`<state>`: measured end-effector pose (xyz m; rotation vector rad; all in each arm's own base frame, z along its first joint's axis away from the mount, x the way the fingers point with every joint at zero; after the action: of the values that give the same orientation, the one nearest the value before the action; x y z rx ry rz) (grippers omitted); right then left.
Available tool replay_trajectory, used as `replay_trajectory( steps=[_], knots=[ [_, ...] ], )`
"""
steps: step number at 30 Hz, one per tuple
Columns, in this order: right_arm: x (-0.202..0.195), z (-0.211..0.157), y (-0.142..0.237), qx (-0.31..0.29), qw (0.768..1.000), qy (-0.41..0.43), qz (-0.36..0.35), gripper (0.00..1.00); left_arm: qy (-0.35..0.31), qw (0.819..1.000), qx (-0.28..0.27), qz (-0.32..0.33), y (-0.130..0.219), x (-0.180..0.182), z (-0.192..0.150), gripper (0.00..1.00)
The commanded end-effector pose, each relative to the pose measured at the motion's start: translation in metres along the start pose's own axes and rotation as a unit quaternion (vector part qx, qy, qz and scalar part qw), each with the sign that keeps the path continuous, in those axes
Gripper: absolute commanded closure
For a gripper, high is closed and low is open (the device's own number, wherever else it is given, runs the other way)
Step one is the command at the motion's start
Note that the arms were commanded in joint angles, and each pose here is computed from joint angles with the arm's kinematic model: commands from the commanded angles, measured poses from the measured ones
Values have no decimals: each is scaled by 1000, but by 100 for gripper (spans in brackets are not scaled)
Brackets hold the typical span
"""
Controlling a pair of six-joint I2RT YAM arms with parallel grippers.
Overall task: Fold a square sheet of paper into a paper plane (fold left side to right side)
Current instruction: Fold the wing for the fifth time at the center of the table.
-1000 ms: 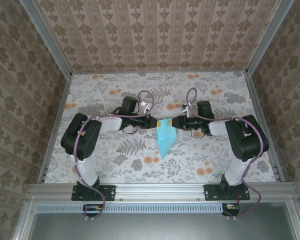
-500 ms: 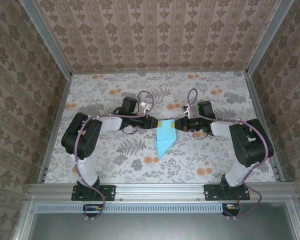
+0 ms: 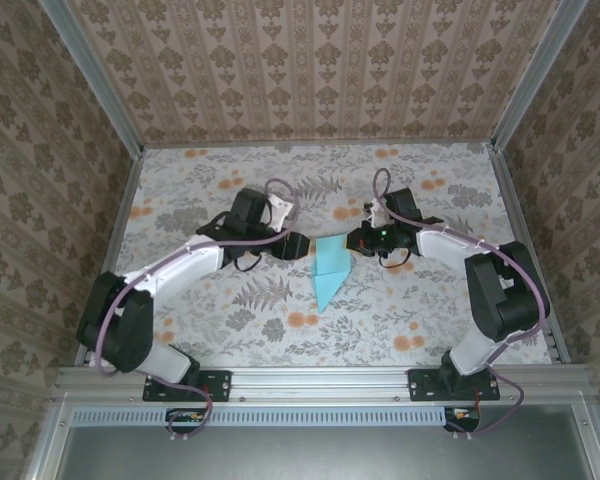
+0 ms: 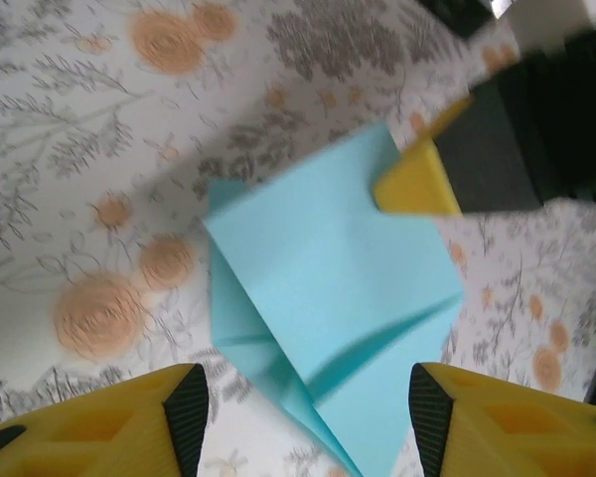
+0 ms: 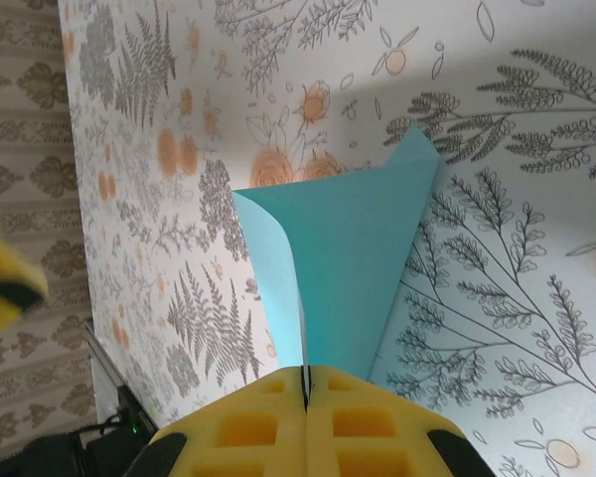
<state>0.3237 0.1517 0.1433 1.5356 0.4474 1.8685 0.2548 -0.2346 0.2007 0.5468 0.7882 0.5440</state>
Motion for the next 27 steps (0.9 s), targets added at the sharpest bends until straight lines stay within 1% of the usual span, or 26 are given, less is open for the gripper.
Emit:
replay_trajectory(
  steps=[1,6,11,16,20,27],
  knots=[
    [-3,3,-6,17,997,-55,-42,100,-30,995,60,71,1,-9,-34,40],
    [-1,9,-22,36,995,-68,-59,100,-44,990,94,99,-15,-33,-63,38],
    [-5,11,-32,40,993,-85,-68,100,-59,982,124,127,-35,-45,-77,36],
    [-3,12,-34,39,993,-88,-70,100,-87,970,153,170,-56,-52,-82,35],
    [-3,11,-36,42,993,-90,-71,100,-113,954,175,217,-70,-53,-84,34],
    [-4,10,-38,47,992,-94,-68,100,-141,935,184,269,-81,-54,-84,34]
  ],
)
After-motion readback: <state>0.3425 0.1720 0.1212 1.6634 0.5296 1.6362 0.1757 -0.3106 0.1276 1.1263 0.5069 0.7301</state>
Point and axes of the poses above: each hand's point on the last joint's axis, 136 mm out from that joint toward the fingers, its own y axis back along the fingers, its own x axis along the line the jaws close on, z = x × y, the point moved 8 cm from there along y, back along the fingers, and after that the axes turned 4 degrees about y, right-handed, at the moved point
